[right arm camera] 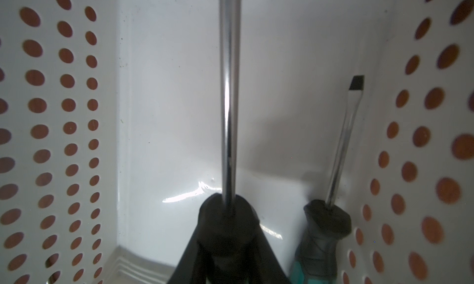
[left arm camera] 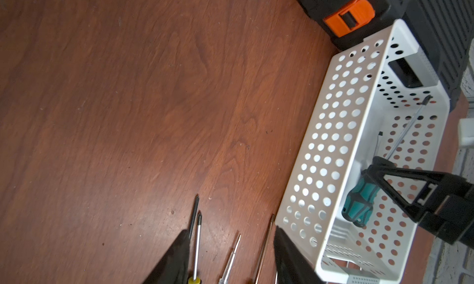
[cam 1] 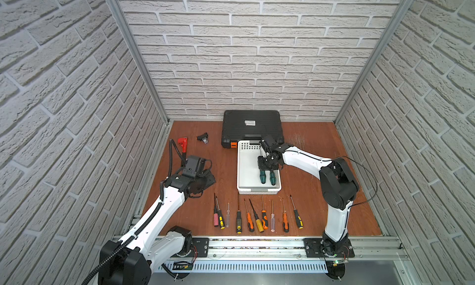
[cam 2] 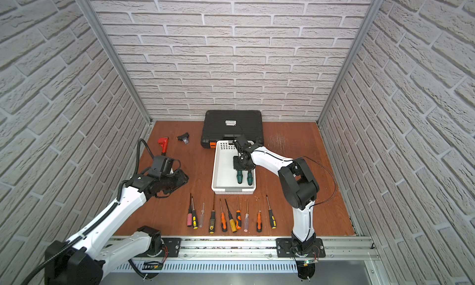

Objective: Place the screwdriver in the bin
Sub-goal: 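Lower the screwdriver into the bin beside the first and open the right gripper, then raise the right gripper from the bin while the left gripper reaches the pink-handled screwdrivers, then close the left gripper on the pink-handled screwdriver and lift it, then carry the pink-handled screwdriver over the bin with the left gripper, then lower the pink screwdriver into the bin and open the left gripper, then withdraw the left gripper while the right gripper moves to the yellow-black screwdriver, then close the right gripper on the yellow-black screwdriver's handle and lift it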

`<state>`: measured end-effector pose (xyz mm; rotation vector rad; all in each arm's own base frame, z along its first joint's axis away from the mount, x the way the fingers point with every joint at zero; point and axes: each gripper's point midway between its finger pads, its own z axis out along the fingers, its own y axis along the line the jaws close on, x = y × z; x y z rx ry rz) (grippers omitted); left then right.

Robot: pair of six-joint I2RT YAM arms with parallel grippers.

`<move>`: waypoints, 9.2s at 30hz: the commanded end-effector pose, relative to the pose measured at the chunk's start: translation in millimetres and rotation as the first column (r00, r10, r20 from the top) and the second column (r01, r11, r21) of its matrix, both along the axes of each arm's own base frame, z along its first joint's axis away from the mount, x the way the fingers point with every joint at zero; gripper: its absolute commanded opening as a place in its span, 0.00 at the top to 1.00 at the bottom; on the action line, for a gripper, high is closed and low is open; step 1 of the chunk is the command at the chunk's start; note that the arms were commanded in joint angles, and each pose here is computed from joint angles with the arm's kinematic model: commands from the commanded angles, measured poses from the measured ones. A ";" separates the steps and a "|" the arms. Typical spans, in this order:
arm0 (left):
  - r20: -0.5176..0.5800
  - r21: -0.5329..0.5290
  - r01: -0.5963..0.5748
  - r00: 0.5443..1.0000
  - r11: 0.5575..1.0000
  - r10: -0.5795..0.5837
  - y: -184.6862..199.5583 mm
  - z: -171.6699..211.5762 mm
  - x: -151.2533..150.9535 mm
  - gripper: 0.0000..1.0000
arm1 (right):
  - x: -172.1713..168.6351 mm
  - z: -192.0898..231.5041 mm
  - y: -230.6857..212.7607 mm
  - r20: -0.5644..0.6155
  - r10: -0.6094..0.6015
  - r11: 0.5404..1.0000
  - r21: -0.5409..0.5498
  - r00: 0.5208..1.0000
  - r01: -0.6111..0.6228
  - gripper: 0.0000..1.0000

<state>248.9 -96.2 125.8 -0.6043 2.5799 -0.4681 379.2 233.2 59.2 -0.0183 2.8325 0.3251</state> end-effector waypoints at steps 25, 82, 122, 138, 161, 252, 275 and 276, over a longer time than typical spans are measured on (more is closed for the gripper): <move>-0.142 0.150 0.148 0.982 0.978 -0.127 -15.2 -20.9 -29.8 0.45 | 15.0 47.7 5.8 0.139 0.042 0.999 0.018 0.989 -0.045 0.58; -0.401 0.183 0.207 0.908 0.961 -0.120 -19.5 -104.1 -127.1 0.62 | -58.9 112.7 22.9 0.271 0.122 0.962 0.204 0.955 -0.181 0.64; -0.137 0.160 0.223 0.970 0.961 -0.202 -38.5 -1.8 -51.7 0.97 | -53.7 119.4 31.4 0.296 0.125 0.951 0.237 0.947 -0.200 0.67; 0.034 0.019 0.612 0.790 0.790 -0.613 -179.2 69.6 36.8 0.97 | -79.1 108.3 4.9 0.274 0.084 0.972 0.191 0.958 -0.139 0.68; -0.197 0.025 0.572 0.807 0.820 -0.557 -221.2 -60.5 91.3 0.97 | -121.4 110.0 -45.2 0.274 0.062 0.991 0.101 0.960 -0.092 0.68; 0.126 0.221 0.044 0.989 0.974 -0.074 -7.3 4.5 21.6 0.45 | -259.5 -16.7 -130.7 -0.145 -0.053 0.949 -0.314 0.988 0.005 0.42; 0.141 0.211 -0.001 0.990 0.978 -0.029 5.0 2.8 18.4 0.45 | -274.8 -56.6 -130.3 -0.258 -0.133 0.970 -0.230 0.957 0.073 0.72; 0.147 0.210 -0.007 0.989 0.978 -0.025 6.1 3.9 18.4 0.45 | -275.6 -57.7 -132.5 -0.257 -0.140 0.969 -0.236 0.956 0.079 0.76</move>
